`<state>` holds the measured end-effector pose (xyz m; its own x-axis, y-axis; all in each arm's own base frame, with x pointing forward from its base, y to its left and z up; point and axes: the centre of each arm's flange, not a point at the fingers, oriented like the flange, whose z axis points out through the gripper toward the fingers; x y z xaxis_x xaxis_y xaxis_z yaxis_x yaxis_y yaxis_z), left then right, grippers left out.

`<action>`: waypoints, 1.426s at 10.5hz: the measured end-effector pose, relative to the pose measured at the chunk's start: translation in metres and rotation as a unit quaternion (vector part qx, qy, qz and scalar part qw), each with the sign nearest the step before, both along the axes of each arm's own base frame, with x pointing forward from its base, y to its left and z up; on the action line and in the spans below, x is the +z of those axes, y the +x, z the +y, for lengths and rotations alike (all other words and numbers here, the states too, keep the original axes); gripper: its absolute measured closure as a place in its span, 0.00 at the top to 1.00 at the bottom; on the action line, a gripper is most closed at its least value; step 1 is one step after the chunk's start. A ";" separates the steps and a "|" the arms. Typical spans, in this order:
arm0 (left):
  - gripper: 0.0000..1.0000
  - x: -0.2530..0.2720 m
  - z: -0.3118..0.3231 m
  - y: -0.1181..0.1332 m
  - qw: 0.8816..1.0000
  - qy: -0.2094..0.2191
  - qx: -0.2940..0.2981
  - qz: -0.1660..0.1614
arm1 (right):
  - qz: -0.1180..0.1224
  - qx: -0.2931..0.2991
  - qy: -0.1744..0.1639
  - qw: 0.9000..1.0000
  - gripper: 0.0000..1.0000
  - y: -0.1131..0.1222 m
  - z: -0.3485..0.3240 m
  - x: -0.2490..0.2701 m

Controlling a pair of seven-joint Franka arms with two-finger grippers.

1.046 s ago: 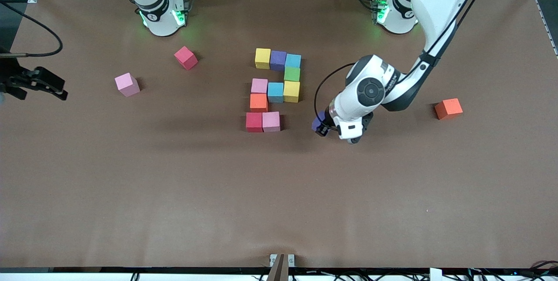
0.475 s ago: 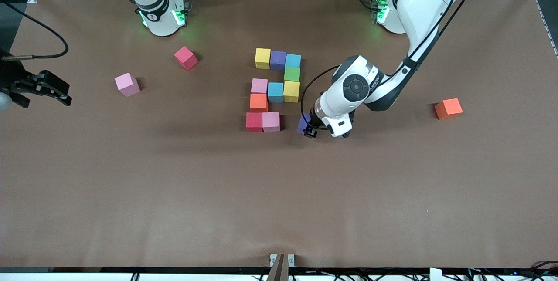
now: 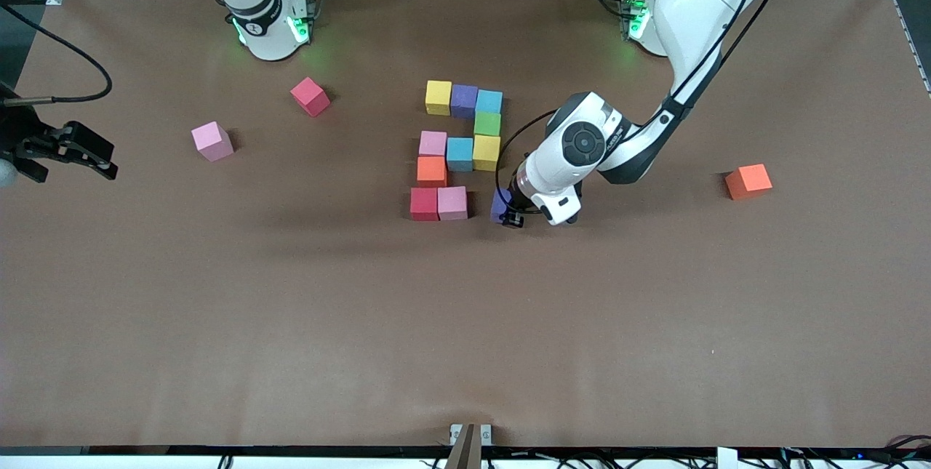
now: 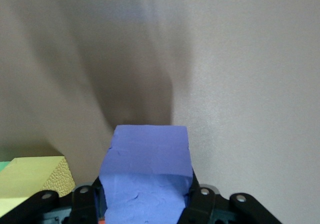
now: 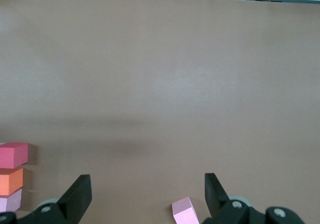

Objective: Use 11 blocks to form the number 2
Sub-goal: 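Carry the purple cube beside the light pink cube with the left gripper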

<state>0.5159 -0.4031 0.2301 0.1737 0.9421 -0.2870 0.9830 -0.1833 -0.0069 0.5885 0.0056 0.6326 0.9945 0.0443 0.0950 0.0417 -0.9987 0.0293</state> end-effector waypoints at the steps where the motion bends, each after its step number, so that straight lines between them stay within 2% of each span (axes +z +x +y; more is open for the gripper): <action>1: 0.59 -0.003 0.001 0.000 1.000 0.002 0.008 0.004 | 0.000 0.001 0.000 1.000 1.00 0.000 0.001 0.000; 9: 0.59 -0.012 -0.008 -0.007 0.999 0.007 0.042 0.016 | -0.005 0.005 0.002 1.000 1.00 0.002 0.005 0.000; 15: 0.59 -0.013 -0.014 -0.011 0.998 0.008 0.062 0.020 | 0.009 0.004 0.011 1.000 1.00 0.003 0.007 -0.008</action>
